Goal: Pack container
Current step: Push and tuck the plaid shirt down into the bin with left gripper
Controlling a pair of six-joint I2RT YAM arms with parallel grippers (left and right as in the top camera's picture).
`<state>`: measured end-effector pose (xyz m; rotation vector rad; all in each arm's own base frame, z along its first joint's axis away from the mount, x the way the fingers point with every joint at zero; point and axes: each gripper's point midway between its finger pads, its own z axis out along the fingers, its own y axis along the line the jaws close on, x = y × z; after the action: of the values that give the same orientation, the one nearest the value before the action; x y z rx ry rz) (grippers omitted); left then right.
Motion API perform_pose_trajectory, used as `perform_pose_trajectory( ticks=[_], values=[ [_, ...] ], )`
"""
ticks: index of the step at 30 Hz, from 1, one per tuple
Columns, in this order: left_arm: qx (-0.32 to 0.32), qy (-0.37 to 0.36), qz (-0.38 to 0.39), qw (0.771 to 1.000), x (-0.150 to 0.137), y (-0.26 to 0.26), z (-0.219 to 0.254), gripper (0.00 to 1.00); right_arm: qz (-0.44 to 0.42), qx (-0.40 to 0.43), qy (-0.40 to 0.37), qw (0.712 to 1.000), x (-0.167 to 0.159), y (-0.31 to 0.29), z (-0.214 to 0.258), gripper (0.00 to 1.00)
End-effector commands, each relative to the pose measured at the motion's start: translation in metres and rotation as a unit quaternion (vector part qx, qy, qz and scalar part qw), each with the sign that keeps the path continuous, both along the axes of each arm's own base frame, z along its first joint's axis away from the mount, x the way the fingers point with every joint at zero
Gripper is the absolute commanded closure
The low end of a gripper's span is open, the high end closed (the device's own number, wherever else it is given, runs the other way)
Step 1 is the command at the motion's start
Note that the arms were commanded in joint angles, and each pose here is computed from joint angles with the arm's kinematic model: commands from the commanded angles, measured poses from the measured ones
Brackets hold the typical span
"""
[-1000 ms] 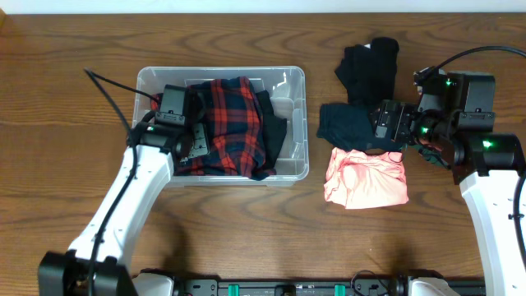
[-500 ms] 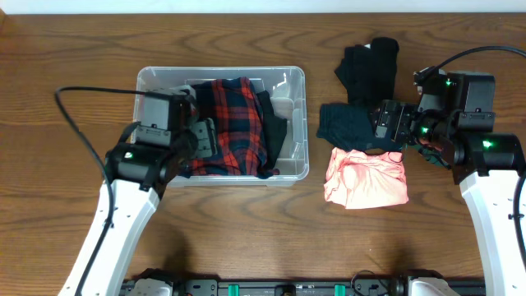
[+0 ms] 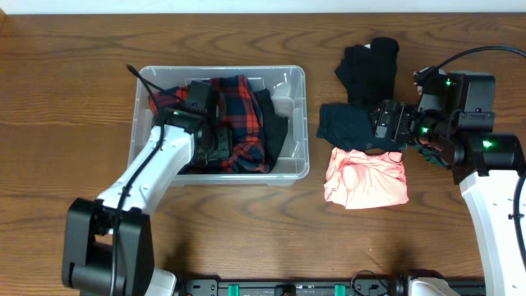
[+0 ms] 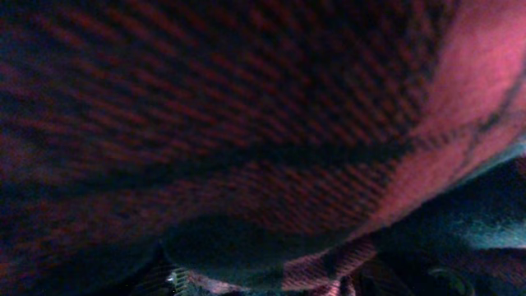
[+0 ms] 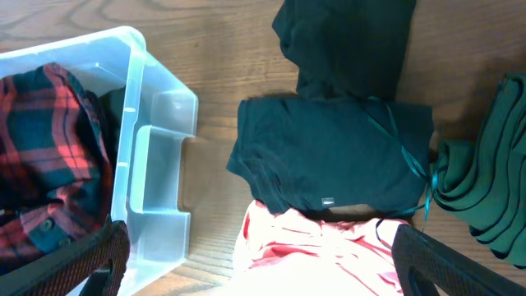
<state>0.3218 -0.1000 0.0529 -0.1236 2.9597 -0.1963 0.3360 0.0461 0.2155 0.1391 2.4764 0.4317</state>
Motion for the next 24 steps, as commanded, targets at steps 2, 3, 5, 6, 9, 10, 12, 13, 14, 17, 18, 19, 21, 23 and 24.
perform_pose_trajectory(
  ticks=[2,3,5,6,9,10,12,13,14,17,18,19,21,23,24],
  values=[
    [0.007,0.085,-0.002,0.996,-0.024,0.0,-0.047,0.38,-0.009,0.002,-0.006,1.0,0.003,-0.003,0.006,0.01],
    [0.003,0.084,-0.003,0.996,-0.022,-0.001,-0.041,0.39,-0.009,0.002,-0.006,1.0,0.003,-0.003,0.006,0.01],
    [-0.004,0.074,-0.003,0.997,-0.018,-0.004,-0.024,0.39,-0.009,0.002,-0.006,1.0,0.003,-0.003,0.006,0.01],
    [-0.006,0.067,-0.004,0.998,-0.016,-0.005,-0.014,0.39,-0.009,0.002,-0.007,1.0,0.003,-0.003,0.006,0.01],
    [-0.014,0.036,-0.005,0.999,-0.01,-0.006,0.02,0.39,-0.009,0.002,-0.006,1.0,0.003,-0.003,0.006,0.01],
    [-0.018,0.023,-0.005,1.0,-0.008,-0.007,0.031,0.39,-0.009,0.002,-0.006,1.0,0.003,-0.003,0.006,0.01],
    [-0.027,-0.012,-0.006,1.0,-0.005,-0.008,0.057,0.39,-0.009,0.002,-0.006,1.0,0.003,-0.003,0.006,0.01],
    [-0.032,-0.031,-0.007,0.999,-0.004,-0.008,0.069,0.39,-0.009,0.002,-0.006,1.0,0.003,-0.003,0.006,0.01],
    [-0.035,-0.051,-0.007,0.998,-0.004,-0.007,0.081,0.39,-0.009,0.002,-0.006,1.0,0.003,-0.003,0.006,0.01],
    [-0.054,-0.122,-0.01,0.991,0.001,-0.009,0.119,0.39,-0.009,0.002,-0.007,1.0,0.003,-0.003,0.006,0.01],
    [-0.059,-0.148,-0.017,0.987,0.004,-0.011,0.131,0.39,-0.009,0.002,-0.006,1.0,0.003,-0.003,0.006,0.01],
    [-0.062,-0.169,-0.027,0.983,0.006,-0.013,0.14,0.39,-0.009,0.002,-0.007,1.0,0.003,-0.003,0.006,0.01],
    [-0.065,-0.201,-0.05,0.976,0.01,-0.02,0.153,0.39,-0.009,0.002,-0.006,1.0,0.003,-0.003,0.006,0.01],
    [-0.067,-0.206,-0.064,0.974,0.01,-0.028,0.153,0.39,-0.009,0.002,-0.006,1.0,0.003,-0.003,0.006,0.01],
    [-0.068,-0.199,-0.074,0.975,0.008,-0.034,0.149,0.39,-0.009,0.002,-0.007,1.0,0.003,-0.003,0.006,0.01]
  ],
)
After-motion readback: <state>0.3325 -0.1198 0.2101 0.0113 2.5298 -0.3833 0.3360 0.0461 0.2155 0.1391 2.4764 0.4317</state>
